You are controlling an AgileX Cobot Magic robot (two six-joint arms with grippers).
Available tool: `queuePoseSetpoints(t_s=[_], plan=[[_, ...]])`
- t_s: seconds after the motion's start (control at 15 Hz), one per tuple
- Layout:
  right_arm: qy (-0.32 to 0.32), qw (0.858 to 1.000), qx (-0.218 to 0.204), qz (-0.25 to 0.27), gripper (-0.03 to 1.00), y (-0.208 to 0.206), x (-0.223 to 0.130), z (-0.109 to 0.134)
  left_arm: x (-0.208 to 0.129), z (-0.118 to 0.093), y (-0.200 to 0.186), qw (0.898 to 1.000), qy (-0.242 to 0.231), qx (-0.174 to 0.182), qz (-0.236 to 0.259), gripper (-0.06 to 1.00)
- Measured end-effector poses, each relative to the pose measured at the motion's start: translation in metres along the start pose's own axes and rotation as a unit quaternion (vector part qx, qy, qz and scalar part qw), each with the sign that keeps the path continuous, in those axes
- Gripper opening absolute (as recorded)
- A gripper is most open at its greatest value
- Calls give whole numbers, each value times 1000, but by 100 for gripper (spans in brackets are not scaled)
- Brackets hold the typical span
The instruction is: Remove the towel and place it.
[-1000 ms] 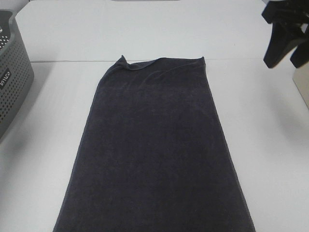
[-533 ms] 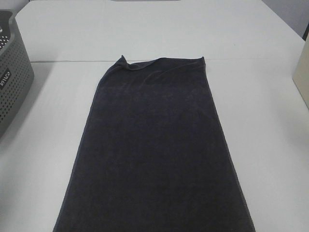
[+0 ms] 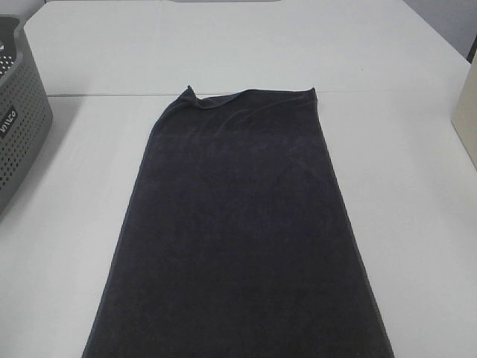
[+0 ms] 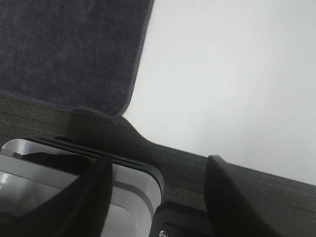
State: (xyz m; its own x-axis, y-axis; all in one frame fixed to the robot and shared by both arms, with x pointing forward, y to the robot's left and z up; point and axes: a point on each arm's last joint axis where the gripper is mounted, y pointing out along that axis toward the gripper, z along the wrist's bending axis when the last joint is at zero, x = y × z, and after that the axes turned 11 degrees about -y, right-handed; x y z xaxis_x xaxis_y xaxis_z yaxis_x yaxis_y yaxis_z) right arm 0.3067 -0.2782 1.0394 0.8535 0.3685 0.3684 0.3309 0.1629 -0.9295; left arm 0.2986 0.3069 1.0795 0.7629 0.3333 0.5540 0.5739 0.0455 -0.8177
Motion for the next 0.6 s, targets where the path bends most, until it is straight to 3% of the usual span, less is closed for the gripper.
queuePoseSetpoints(t_s=[0.33,0.6], plan=[[-5,998,-20,-53,55,8,-26,4,-38,8,0,999,3,-9,-50,70],[-8,996,-26,-79,55,4,-31,6,-50,10,-14,990,6,-27,-135,70]])
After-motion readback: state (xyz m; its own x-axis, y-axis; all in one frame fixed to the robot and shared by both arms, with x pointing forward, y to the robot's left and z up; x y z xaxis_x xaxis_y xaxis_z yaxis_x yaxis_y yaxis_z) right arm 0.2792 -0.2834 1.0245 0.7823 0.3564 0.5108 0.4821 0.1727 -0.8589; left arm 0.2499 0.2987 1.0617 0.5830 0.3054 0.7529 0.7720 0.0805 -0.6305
